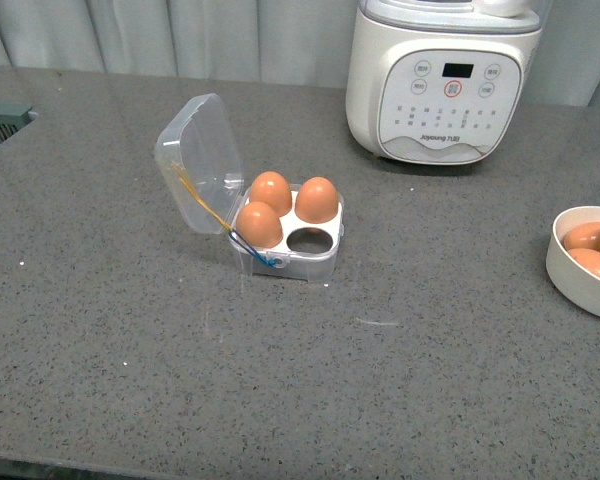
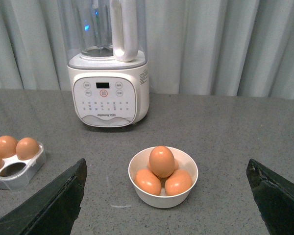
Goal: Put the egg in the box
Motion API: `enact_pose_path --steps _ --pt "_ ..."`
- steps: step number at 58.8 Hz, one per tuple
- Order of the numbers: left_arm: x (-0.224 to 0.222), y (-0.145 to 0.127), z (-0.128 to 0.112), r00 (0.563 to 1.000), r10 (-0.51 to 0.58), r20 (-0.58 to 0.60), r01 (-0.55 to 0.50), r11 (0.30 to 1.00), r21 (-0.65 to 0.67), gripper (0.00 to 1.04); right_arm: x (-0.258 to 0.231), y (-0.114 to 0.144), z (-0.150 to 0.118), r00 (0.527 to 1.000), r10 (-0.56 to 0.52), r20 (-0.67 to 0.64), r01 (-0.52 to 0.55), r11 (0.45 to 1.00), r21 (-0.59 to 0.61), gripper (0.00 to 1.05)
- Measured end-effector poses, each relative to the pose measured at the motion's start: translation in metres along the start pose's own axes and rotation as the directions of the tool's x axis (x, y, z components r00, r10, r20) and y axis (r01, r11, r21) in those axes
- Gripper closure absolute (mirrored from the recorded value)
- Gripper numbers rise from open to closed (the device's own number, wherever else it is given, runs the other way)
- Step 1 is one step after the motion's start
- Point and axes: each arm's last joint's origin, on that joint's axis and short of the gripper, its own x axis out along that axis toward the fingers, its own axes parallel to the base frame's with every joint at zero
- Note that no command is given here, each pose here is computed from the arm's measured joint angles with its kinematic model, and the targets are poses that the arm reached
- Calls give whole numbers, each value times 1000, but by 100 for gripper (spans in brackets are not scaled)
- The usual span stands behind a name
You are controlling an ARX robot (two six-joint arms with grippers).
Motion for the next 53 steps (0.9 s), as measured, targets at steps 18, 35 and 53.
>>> enact_pose_path --steps 18,35,53 --pt "0 0 0 1000 0 0 0 1000 0 7 0 0 0 1000 0 0 0 1000 0 9" --pt "0 0 0 1000 0 0 0 1000 0 7 0 0 0 1000 0 0 0 1000 0 9" --pt "0 0 0 1000 0 0 0 1000 0 7 0 0 0 1000 0 0 0 1000 0 9"
